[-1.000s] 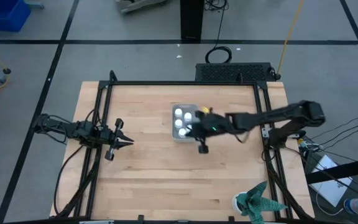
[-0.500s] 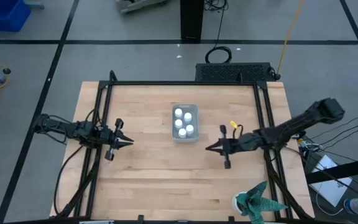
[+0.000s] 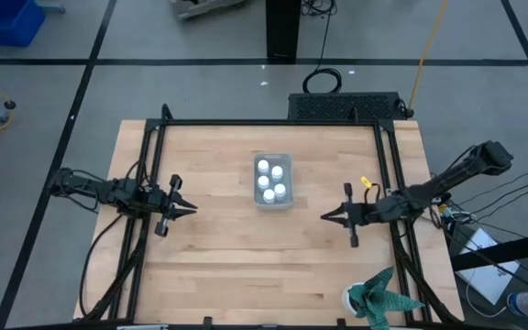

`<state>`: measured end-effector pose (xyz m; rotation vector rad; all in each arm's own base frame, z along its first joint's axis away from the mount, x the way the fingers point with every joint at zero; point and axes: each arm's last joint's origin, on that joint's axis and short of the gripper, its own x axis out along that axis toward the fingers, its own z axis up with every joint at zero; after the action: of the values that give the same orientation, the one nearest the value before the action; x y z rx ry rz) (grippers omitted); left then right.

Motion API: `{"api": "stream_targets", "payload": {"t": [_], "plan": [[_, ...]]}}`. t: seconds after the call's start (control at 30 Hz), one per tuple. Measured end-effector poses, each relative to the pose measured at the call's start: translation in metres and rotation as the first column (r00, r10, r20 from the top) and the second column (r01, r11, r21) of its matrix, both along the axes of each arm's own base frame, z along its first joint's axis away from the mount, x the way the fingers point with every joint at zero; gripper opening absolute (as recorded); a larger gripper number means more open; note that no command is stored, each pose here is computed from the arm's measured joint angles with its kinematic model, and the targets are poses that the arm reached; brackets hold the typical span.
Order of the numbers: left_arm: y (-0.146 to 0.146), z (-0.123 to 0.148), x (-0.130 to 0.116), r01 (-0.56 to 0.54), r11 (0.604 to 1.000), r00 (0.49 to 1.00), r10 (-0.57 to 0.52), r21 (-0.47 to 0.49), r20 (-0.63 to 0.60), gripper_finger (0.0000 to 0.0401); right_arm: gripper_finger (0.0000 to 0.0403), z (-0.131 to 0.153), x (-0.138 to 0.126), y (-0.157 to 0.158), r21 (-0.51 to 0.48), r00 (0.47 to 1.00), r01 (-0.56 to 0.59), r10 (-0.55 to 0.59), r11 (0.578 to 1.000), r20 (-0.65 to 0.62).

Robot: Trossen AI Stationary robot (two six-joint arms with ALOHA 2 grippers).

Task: Pick and place pill bottles into a basket
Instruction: Return to Home Position

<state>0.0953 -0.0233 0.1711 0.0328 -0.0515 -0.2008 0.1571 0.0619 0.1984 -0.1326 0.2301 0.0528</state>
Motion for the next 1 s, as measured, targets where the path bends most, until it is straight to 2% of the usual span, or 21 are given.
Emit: {"api": "stream_targets", "payload": {"t": [0.17, 0.63, 0.83, 0.93, 1.0], "plan": [[0.000, 0.000, 0.000, 0.000, 1.000, 1.000, 0.000, 0.000, 0.000, 0.0051, 0.0000, -0.001, -0.011, -0.007, -0.018, 0.997, -0.063, 0.064, 0.998, 0.047], [0.000, 0.000, 0.000, 0.000, 1.000, 1.000, 0.000, 0.000, 0.000, 0.0051, 0.0000, 0.021, -0.054, -0.033, -0.035, 0.975, -0.013, 0.020, 0.999, 0.220], [0.000, 0.000, 0.000, 0.000, 1.000, 1.000, 0.000, 0.000, 0.000, 0.0051, 0.0000, 0.019, -0.068, -0.038, -0.034, 0.976, -0.011, 0.019, 0.999, 0.218], [0.000, 0.000, 0.000, 0.000, 1.000, 1.000, 0.000, 0.000, 0.000, 0.0051, 0.0000, 0.013, -0.073, -0.040, -0.011, 0.984, -0.005, 0.006, 1.000, 0.176], [0.000, 0.000, 0.000, 0.000, 1.000, 1.000, 0.000, 0.000, 0.000, 0.0051, 0.0000, 0.008, -0.073, -0.040, 0.011, 0.980, -0.010, 0.007, 1.000, 0.200]]}}
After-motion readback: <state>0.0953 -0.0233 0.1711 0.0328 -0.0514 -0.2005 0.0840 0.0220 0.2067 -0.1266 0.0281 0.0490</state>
